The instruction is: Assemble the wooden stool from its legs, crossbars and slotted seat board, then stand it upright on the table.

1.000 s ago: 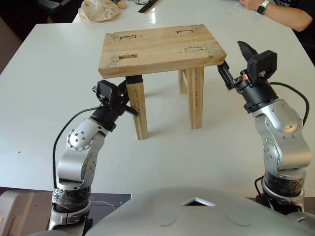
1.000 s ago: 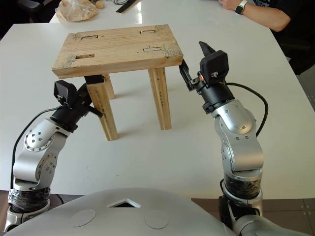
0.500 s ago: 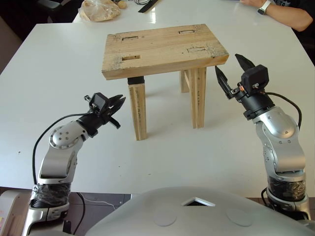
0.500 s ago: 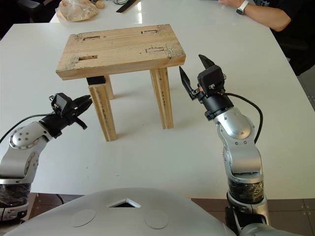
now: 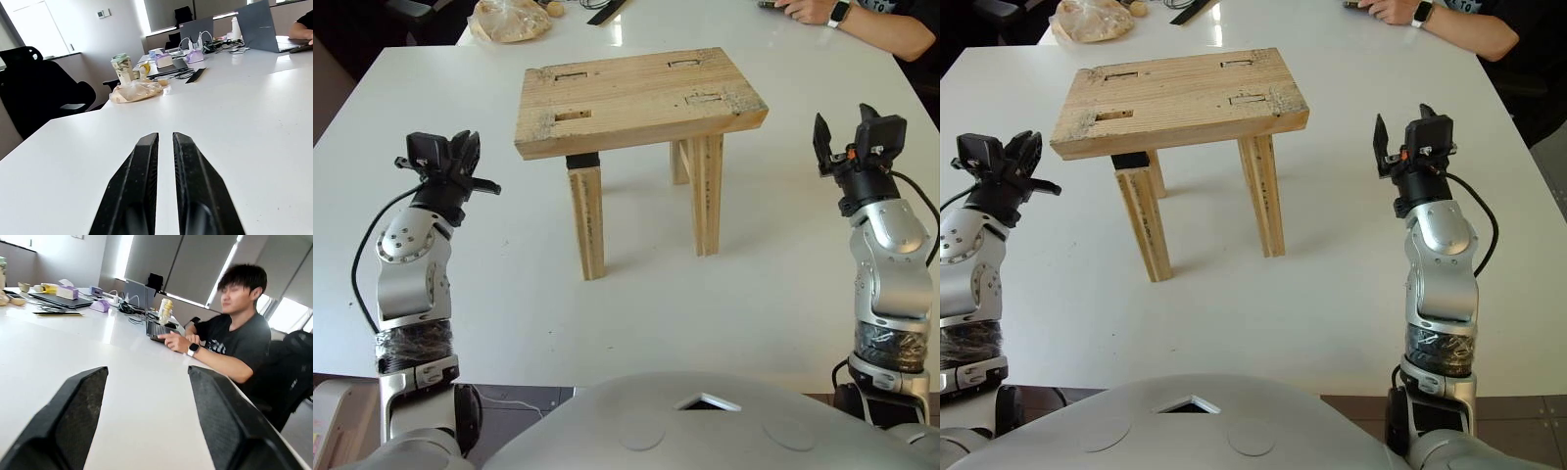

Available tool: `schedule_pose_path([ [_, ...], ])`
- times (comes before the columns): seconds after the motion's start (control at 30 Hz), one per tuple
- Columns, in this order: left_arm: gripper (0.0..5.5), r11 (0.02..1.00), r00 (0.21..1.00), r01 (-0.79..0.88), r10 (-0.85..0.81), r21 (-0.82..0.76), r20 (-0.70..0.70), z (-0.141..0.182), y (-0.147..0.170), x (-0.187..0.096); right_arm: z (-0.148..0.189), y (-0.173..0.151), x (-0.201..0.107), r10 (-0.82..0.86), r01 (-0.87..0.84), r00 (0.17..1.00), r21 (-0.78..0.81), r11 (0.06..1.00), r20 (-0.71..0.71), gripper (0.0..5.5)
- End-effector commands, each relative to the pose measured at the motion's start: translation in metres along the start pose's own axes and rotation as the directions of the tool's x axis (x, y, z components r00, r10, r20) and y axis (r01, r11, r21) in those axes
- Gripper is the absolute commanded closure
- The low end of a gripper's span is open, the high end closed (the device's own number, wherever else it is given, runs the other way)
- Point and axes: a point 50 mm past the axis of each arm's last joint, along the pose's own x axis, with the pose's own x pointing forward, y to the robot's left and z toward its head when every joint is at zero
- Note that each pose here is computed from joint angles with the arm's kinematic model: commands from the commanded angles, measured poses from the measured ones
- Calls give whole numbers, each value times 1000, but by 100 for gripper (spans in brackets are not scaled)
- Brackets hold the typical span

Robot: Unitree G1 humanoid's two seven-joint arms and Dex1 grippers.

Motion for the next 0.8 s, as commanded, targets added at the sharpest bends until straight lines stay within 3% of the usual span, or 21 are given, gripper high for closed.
schedule_pose_path([
  [0.03, 496, 995, 995, -72, 66, -74, -76, -32, -2, -4, -39, -5, 5, -76, 85, 990, 75, 994, -123, 248],
  [0.2, 496, 989, 979, -119, 102, -89, -177, -78, -22, -8, -81, 11, 6, -46, 58, 984, 62, 996, -175, 248],
  [0.27, 470, 988, 978, -119, 99, -103, -181, -87, -30, -11, -88, 20, 4, -7, 19, 985, 68, 998, -173, 223],
  [0.43, 388, 987, 976, -118, 96, -106, -197, -102, -46, -17, -99, 33, 2, 54, -52, 984, 20, 998, -167, 156],
  [0.8, 388, 993, 978, -106, 97, -42, -183, -110, -63, -14, -107, 39, 15, 74, -77, 984, -15, 997, -162, 156],
])
